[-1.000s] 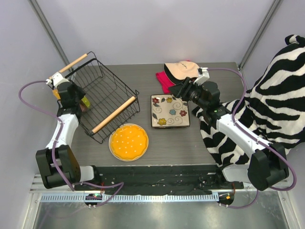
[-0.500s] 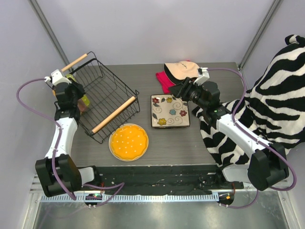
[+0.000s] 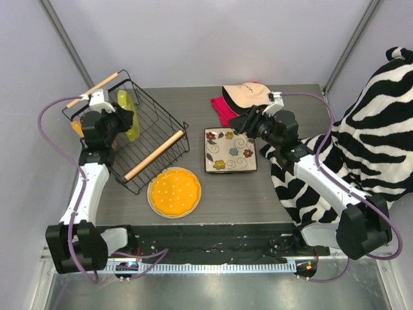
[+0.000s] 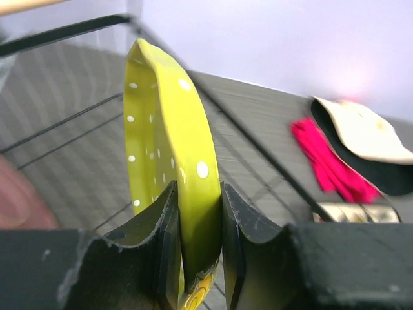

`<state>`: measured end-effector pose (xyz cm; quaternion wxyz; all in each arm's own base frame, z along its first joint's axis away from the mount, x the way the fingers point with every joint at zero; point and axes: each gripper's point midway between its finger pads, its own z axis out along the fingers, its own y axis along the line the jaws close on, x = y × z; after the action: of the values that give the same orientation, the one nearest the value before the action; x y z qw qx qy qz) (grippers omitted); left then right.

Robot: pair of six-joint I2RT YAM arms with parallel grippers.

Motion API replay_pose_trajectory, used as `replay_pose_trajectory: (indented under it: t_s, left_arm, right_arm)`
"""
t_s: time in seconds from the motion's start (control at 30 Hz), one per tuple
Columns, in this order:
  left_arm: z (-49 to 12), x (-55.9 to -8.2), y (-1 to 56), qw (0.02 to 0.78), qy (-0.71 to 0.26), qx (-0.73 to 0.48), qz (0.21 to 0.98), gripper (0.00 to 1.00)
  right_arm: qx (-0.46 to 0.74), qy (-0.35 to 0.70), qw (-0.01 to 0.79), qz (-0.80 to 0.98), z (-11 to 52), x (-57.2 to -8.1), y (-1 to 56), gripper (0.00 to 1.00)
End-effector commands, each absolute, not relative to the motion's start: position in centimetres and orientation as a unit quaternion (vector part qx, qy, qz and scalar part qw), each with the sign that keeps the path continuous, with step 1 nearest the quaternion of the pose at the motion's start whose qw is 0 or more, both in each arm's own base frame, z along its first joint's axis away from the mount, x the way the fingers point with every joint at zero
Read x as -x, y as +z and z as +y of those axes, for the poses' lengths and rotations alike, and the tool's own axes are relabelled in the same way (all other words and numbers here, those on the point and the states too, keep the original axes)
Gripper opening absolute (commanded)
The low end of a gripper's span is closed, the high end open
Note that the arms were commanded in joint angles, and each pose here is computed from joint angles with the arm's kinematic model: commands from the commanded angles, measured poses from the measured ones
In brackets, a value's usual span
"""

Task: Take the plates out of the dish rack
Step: Unload the plate from the dish rack, then place the plate at the center of the board.

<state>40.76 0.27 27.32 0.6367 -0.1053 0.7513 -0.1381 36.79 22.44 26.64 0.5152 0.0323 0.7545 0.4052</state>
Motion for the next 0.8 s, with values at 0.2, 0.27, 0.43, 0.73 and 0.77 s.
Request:
replay_pose_trajectory:
  t_s: [0.2, 0.27, 0.43, 0.73, 0.77]
  left_arm:
    - [-11.2, -35.4, 38.9, 0.747, -0.169, -0.168, 0.621, 0.00]
    - [-11.7, -35.2, 38.6, 0.743, -0.165, -0.179, 0.623, 0.00]
    - [-14.4, -34.4, 37.5, 0.727, -0.171, -0.217, 0.628, 0.00]
    - [-16.9, -33.7, 35.8, 0.710, -0.150, -0.260, 0.637, 0.00]
    - [-17.4, -33.5, 35.8, 0.709, -0.150, -0.266, 0.635, 0.00]
  right_arm:
    - [0.003, 0.508, 0.526, 0.682, 24.4, -34.4, 34.0, 0.57]
    - [0.006, 0.525, 0.518, 0.675, 25.2, -34.4, 34.2, 0.64]
    - [0.015, 0.567, 0.490, 0.662, 27.5, -34.2, 35.4, 0.70]
    - [0.056, 0.586, 0.456, 0.668, 33.6, -33.2, 36.8, 0.73]
    - [0.059, 0.587, 0.452, 0.669, 34.1, -33.2, 36.7, 0.73]
